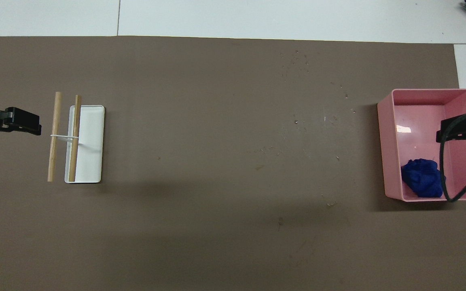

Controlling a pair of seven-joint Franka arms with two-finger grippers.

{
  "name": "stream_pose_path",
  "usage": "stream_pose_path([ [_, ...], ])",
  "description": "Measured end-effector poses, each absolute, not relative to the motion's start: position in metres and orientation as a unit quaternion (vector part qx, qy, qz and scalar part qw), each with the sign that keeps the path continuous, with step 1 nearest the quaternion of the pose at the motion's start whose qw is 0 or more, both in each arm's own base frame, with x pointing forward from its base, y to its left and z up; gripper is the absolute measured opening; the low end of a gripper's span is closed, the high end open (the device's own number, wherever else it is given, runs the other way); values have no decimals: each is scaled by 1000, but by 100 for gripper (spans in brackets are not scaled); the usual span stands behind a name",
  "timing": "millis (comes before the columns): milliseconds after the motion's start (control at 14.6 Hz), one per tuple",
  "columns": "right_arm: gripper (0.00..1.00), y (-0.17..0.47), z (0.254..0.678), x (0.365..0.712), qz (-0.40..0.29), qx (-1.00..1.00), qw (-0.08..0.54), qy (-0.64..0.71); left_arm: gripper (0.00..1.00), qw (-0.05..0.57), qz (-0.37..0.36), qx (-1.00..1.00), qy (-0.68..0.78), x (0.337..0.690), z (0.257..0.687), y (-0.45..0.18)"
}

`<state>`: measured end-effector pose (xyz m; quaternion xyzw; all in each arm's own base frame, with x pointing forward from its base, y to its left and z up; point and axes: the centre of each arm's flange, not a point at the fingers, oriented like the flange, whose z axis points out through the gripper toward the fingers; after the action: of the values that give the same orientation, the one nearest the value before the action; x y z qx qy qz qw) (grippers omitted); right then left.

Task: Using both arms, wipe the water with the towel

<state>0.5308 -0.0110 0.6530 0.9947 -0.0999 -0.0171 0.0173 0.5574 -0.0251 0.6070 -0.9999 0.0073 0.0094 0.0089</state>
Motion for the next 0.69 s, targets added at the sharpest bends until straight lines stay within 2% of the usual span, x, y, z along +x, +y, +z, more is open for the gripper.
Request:
stream_pose_path([
  [687,100,-10,647,532,-25,995,17,-99,100,9,9,-1000,6,557,607,-25],
])
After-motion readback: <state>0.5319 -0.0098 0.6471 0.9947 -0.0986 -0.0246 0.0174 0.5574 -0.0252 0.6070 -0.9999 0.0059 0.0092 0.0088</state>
